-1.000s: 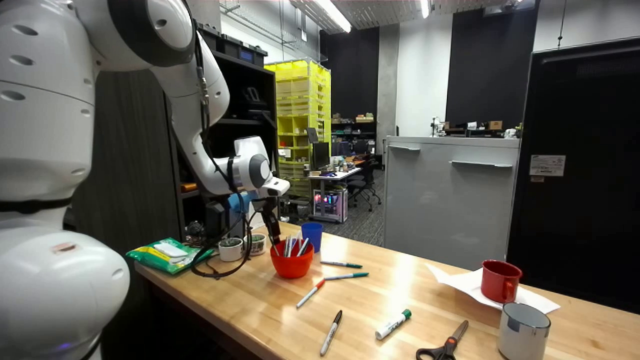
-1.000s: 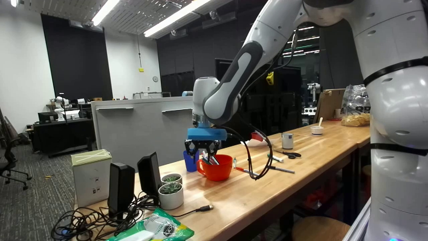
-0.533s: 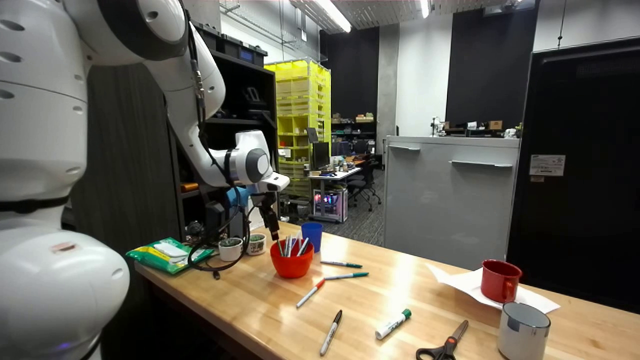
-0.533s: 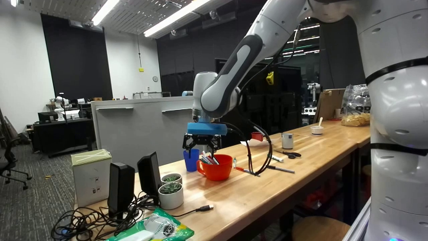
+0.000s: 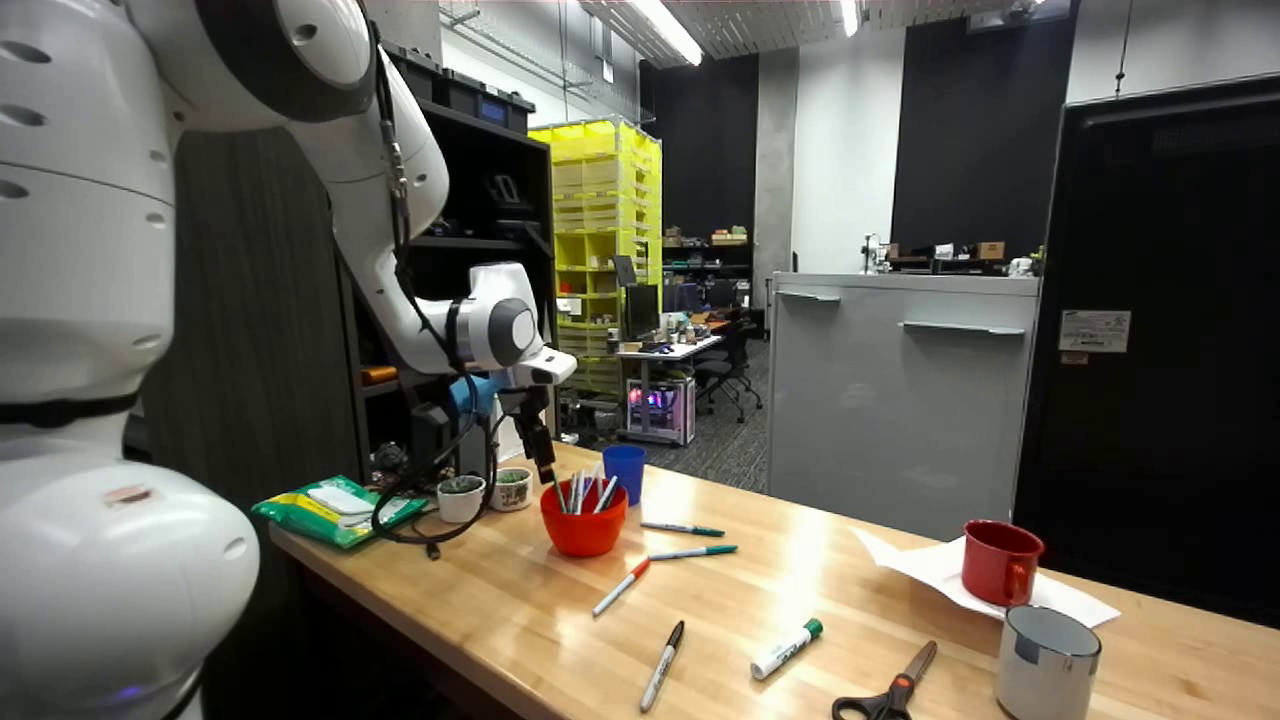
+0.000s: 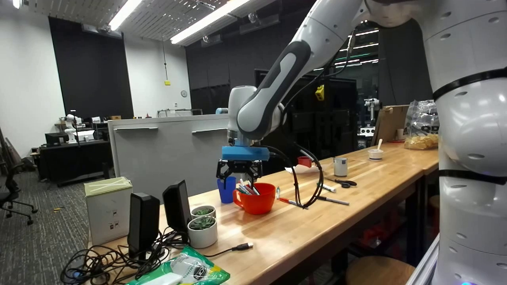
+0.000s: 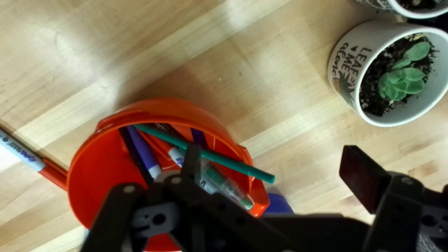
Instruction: Remove one pencil from the cup, then put the cup upright
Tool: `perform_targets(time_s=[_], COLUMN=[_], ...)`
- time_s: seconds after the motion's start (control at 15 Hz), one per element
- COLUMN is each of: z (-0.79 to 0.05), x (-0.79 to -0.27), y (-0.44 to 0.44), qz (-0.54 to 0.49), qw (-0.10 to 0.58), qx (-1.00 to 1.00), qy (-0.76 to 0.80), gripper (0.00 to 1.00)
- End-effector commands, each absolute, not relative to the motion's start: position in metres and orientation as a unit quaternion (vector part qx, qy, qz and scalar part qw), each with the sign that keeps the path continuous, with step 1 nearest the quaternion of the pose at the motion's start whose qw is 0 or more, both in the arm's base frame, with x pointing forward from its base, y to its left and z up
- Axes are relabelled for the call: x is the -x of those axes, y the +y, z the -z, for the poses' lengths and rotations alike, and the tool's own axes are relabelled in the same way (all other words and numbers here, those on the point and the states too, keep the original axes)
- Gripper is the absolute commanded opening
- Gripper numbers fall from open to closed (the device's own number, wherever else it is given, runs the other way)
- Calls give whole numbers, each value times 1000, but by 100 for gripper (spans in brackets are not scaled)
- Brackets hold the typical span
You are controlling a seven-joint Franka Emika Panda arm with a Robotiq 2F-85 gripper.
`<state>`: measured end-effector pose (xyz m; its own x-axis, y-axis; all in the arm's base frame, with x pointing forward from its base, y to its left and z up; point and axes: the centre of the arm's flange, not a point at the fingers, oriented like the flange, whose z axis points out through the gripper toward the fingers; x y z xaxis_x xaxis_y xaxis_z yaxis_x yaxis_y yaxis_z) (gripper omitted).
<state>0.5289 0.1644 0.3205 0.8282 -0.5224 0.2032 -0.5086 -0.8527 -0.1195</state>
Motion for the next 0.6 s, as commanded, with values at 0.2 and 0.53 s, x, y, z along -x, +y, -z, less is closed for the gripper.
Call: perform_targets(time_s=[0.2,0.53], z=[-319,-312], x=[-526,-527], y=[165,166], qz=[108,105], qw=[34,32], qx=[958,959], qy=[263,262], gripper=[100,100])
